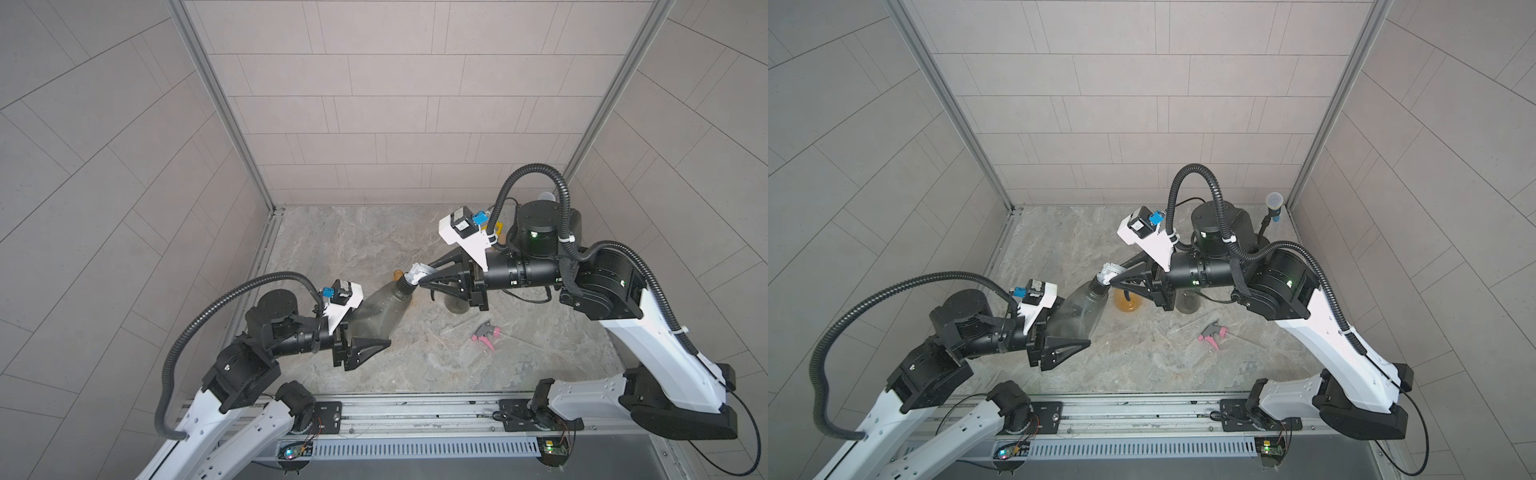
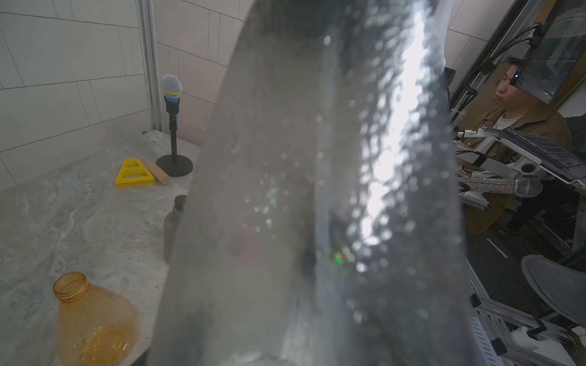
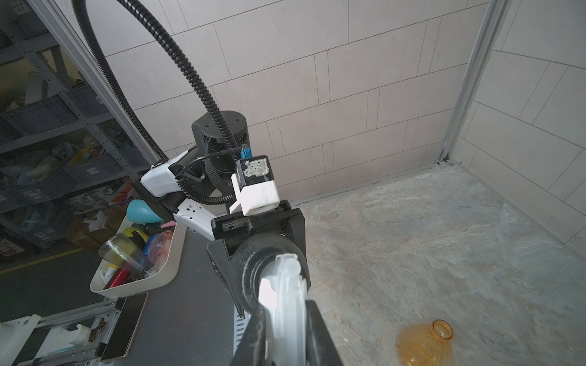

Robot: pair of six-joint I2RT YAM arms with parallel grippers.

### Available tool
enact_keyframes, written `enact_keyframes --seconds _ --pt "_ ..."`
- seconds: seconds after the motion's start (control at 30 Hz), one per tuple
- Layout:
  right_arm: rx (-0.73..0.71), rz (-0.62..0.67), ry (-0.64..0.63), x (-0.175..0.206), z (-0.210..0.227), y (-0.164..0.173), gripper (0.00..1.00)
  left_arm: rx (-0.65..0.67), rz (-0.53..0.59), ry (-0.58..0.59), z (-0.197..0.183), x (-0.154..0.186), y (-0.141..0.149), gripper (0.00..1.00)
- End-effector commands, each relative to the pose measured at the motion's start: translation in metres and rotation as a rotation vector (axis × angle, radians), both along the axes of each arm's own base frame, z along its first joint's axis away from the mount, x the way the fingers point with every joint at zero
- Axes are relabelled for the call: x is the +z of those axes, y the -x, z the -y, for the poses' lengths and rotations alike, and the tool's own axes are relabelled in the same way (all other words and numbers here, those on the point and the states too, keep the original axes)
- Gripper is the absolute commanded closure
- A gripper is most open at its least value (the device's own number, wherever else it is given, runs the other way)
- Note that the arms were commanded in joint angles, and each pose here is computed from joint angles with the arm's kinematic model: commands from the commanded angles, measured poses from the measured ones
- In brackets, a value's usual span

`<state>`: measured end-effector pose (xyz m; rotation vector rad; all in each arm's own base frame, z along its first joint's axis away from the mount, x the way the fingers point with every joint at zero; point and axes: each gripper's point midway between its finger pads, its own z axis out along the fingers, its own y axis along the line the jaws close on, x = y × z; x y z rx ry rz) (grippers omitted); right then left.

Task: Attach spray nozzles to spray bottles
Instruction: Screw the spray nozzle on the spray bottle.

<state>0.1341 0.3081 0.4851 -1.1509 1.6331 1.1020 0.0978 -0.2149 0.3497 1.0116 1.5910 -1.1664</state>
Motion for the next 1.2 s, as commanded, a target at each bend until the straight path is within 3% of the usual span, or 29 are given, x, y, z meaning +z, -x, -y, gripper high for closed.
enact_keyframes --seconds 0.0,0.17,0.3,0.53,0.6,1.0,1.17 --pt "0.05 -0.025 0.038 -0.011 -0.008 0.013 0.95 0.013 0.076 0.066 -0.001 0.027 -0.001 1.0" --pt "0.031 -0.006 0.019 -0.007 -0.011 0.013 0.63 0.028 0.088 0.079 -0.003 0.029 -0.001 1.0" --pt "0.03 0.001 -0.003 -0.005 -0.014 0.015 0.5 0.03 0.093 0.085 -0.004 0.03 0.0 1.0" --pt "0.012 0.036 -0.055 0.008 -0.01 0.018 0.37 0.051 0.096 0.113 -0.005 0.034 -0.003 1.0" --pt "0.005 0.045 -0.067 0.011 -0.007 0.018 0.27 0.068 0.099 0.131 -0.006 0.037 -0.005 1.0" --pt "-0.081 0.125 -0.215 0.037 0.019 0.019 0.23 0.262 0.166 0.405 -0.027 0.07 -0.028 1.0" --pt "-0.119 0.154 -0.313 0.04 0.032 0.02 0.23 0.292 0.138 0.533 -0.029 0.069 -0.04 1.0"
